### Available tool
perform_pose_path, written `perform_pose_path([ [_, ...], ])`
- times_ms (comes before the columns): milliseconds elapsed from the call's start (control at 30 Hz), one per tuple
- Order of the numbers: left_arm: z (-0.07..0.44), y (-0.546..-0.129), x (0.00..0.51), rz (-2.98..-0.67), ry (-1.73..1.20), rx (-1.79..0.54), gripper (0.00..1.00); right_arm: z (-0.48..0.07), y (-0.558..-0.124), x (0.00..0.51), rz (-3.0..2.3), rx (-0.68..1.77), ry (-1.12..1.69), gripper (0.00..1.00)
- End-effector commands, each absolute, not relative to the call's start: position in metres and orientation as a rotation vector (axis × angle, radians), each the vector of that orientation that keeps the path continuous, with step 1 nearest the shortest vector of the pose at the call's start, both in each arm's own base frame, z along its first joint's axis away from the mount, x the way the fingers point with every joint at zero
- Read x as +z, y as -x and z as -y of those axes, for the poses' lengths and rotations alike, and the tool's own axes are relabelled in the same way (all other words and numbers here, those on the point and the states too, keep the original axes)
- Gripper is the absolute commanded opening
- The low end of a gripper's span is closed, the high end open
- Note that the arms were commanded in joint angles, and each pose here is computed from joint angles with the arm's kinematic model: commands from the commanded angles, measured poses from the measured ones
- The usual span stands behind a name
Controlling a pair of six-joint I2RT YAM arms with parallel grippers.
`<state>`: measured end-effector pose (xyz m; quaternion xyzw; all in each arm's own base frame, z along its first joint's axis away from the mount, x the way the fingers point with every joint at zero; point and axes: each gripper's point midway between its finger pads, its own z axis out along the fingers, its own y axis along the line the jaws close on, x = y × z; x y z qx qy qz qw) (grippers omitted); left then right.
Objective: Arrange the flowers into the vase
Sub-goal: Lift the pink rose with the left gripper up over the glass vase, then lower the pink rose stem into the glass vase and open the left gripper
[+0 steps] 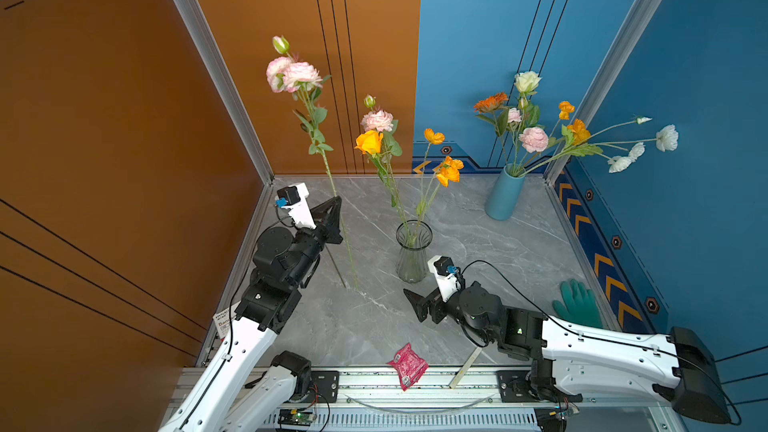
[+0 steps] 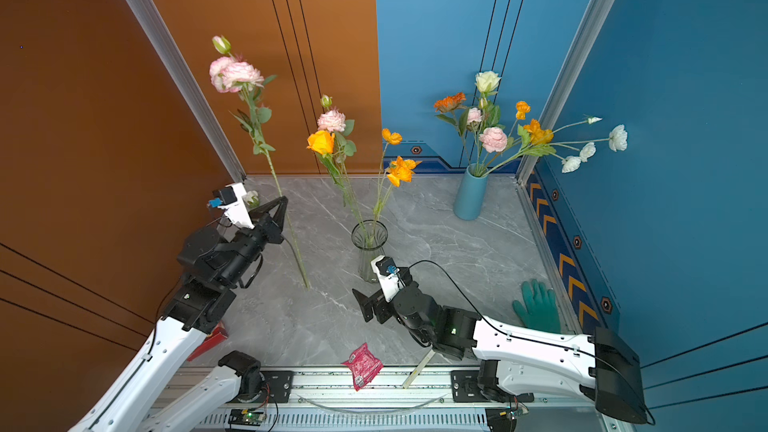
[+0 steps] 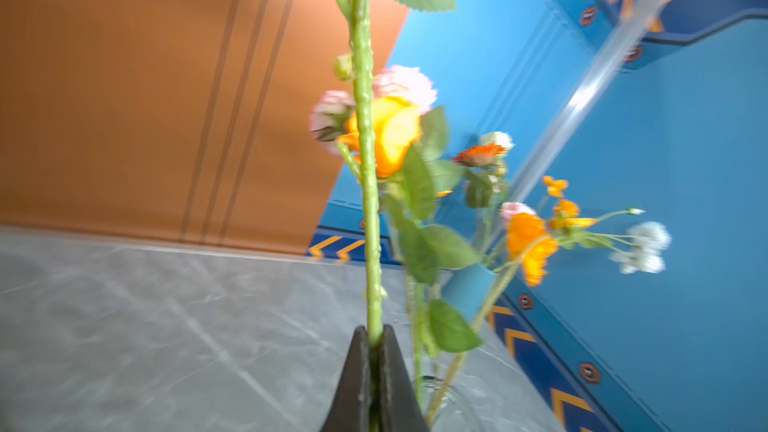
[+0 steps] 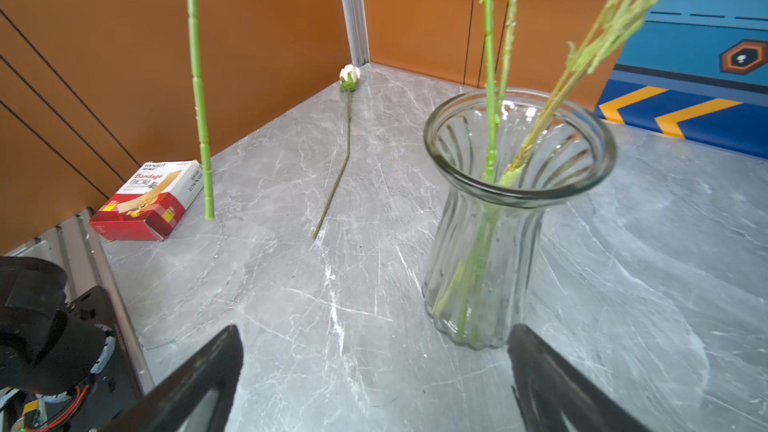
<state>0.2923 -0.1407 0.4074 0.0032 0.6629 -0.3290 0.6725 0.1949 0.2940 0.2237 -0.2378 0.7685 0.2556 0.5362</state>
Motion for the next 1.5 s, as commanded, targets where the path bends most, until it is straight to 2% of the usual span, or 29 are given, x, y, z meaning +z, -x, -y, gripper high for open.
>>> perform_pose_path([
  [0, 0.184, -0.265, 0.483, -1.224, -0.170, -0.799, 0.00, -0.278, -0.200, 0.222, -1.854, 0.582, 0.528, 1.00],
  [167, 0.249, -0.251, 0.514, -1.103, -0.380, -0.801, 0.00, -0.259, -0.199, 0.225, -1.858, 0.557, 0.504, 1.00],
  [300, 0.288, -0.250, 0.520, -1.058, -0.508, -0.826, 0.00, -0.241, -0.199, 0.226, -1.850, 0.543, 0.465, 1.00],
  [567, 0.329, -0.262, 0.508, -1.014, -0.670, -0.782, 0.00, -0.221, -0.205, 0.232, -1.843, 0.542, 0.419, 1.00],
  [1000, 0.338, -0.299, 0.438, -1.143, -0.721, -0.754, 0.00, -0.242, -0.221, 0.266, -1.803, 0.595, 0.445, 1.00],
  [1333, 0.343, -0.306, 0.400, -1.176, -0.728, -0.783, 0.00, -0.244, -0.222, 0.255, -1.829, 0.595, 0.447, 1.00],
  [1467, 0.343, -0.303, 0.368, -1.223, -0.763, -0.786, 0.00, -0.242, -0.223, 0.248, -1.841, 0.584, 0.445, 1.00],
])
